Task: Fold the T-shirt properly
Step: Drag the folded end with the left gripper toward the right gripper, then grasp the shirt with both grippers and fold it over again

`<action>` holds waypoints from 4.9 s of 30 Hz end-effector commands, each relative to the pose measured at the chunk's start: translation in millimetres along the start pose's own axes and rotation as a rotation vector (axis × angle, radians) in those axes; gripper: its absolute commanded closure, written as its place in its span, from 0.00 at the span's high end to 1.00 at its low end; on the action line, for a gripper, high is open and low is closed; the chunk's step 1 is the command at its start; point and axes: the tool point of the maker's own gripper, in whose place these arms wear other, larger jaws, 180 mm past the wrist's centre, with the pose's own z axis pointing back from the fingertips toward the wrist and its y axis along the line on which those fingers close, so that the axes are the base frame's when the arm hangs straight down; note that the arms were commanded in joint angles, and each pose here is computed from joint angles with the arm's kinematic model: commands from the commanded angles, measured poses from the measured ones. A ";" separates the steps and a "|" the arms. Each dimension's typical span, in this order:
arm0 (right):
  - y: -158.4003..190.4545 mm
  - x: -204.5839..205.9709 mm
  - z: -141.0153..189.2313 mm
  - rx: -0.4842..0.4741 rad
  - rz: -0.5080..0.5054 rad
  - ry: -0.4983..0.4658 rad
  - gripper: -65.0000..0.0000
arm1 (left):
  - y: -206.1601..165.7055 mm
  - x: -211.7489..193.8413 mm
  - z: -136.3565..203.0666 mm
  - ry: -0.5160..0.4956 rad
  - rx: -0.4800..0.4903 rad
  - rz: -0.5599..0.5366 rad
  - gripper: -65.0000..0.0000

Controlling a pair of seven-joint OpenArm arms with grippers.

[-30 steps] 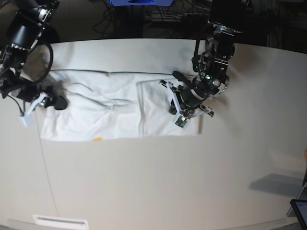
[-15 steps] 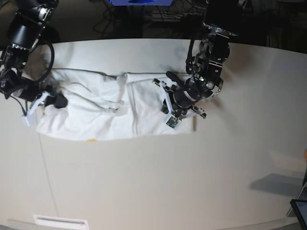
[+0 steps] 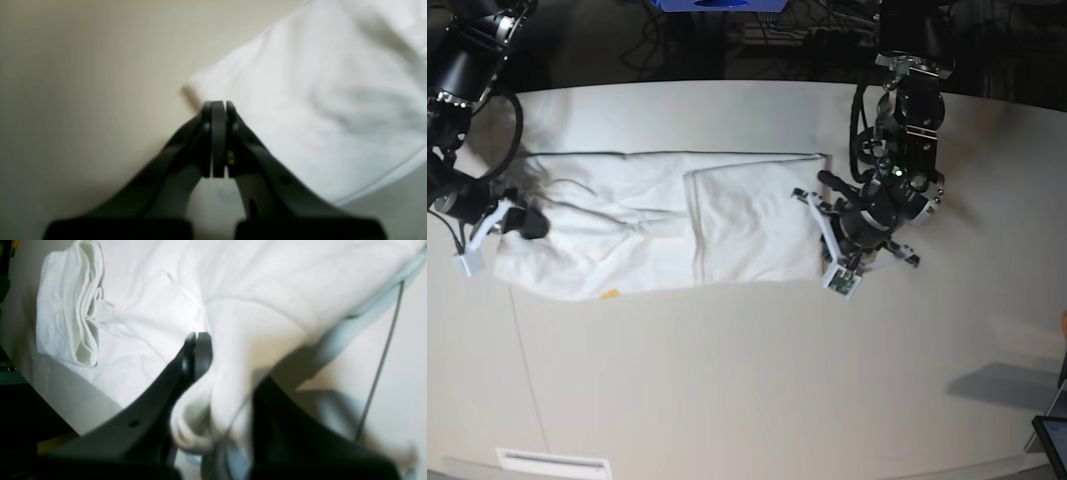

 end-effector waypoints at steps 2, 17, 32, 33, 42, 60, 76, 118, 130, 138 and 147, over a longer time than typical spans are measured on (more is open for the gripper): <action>-0.1 22.5 10.0 -0.018 0.003 -0.054 0.00 | 10.6 -8.9 5.8 0.006 0.023 -0.018 0.00; 0.4 26.8 15.5 -0.055 -0.063 -0.065 0.00 | 15.9 -61.1 -7.8 0.129 0.011 -0.015 0.00; 5.5 47.3 41.3 -0.149 -0.128 -0.120 0.00 | -43.3 -33.3 -42.6 0.078 -0.134 -0.010 0.00; 9.1 48.0 39.4 -0.147 -0.126 -0.115 0.00 | -47.6 -30.2 -45.6 0.077 -0.144 -0.008 0.00; 17.4 52.5 37.9 -0.197 -0.048 -0.101 0.00 | -70.6 -7.9 -59.4 0.054 -0.196 0.041 0.00; 16.3 72.4 80.6 -0.520 0.197 -0.134 0.00 | -102.5 6.2 -70.9 0.064 -0.264 -0.039 0.00; 14.9 81.9 97.0 -0.624 0.122 -0.219 0.00 | -155.9 31.3 -85.9 0.068 -0.372 -0.038 0.00; 42.8 94.0 59.1 -0.667 0.065 -0.300 0.00 | -197.7 28.3 -92.9 0.120 -0.445 -0.148 0.00; 69.7 75.0 22.1 -0.650 0.041 -0.225 0.00 | -197.5 27.7 -93.0 0.121 -0.444 -0.150 0.00; 69.1 63.0 13.6 -0.749 0.197 -0.153 0.00 | -199.7 23.6 -92.5 0.128 -0.450 -0.152 0.00; 94.5 52.1 -2.9 -0.829 0.378 -0.173 0.00 | -202.2 22.8 -91.8 0.130 -0.455 -0.153 0.00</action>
